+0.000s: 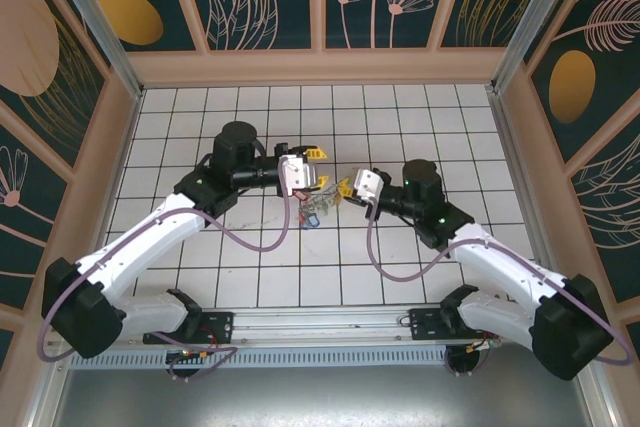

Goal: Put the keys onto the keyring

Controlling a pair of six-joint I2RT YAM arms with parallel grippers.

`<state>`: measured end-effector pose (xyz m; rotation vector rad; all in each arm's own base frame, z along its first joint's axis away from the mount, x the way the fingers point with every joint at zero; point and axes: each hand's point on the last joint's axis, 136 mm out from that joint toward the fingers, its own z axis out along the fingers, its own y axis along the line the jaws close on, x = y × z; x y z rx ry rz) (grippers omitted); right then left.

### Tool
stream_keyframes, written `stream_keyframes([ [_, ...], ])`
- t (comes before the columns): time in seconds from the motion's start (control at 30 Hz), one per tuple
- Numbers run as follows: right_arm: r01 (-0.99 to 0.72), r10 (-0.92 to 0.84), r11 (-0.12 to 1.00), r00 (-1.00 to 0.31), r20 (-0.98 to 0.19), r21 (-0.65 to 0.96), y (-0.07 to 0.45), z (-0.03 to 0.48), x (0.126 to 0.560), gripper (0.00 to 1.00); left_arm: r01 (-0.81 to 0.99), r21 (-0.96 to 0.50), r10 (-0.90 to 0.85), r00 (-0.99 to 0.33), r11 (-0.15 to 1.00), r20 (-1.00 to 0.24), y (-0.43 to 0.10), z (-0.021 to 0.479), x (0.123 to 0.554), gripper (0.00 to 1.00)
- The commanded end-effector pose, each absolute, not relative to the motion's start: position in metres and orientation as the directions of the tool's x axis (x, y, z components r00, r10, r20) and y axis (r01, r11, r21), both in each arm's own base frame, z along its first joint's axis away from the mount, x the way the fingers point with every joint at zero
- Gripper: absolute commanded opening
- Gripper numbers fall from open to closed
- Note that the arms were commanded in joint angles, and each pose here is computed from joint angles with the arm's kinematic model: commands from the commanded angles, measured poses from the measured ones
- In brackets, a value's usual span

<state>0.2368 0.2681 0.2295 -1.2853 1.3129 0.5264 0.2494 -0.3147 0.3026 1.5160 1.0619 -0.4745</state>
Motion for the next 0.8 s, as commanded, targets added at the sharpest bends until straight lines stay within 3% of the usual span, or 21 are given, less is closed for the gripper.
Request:
stream_keyframes([
  [0.0,-0.84,-0.228,0.308,0.391,-0.892,-0.446,0.27,0.274,0.227,0.0,0.823,0.565,0.439,0.486,0.062,-0.756,-0.307,0.281,0.253,0.41],
  [0.37,-0.836,-0.251,0.299,0.397,-0.883,-0.46,0.267,0.271,0.229,0.0,0.865,0.502,0.433,0.457,-0.013,-0.777,-0.323,0.252,0.258,0.31],
  [0.77,-0.847,-0.255,0.284,0.386,-0.887,-0.45,0.27,0.265,0.231,0.0,0.894,0.439,0.31,0.444,-0.087,-0.841,-0.341,0.257,0.246,0.2],
])
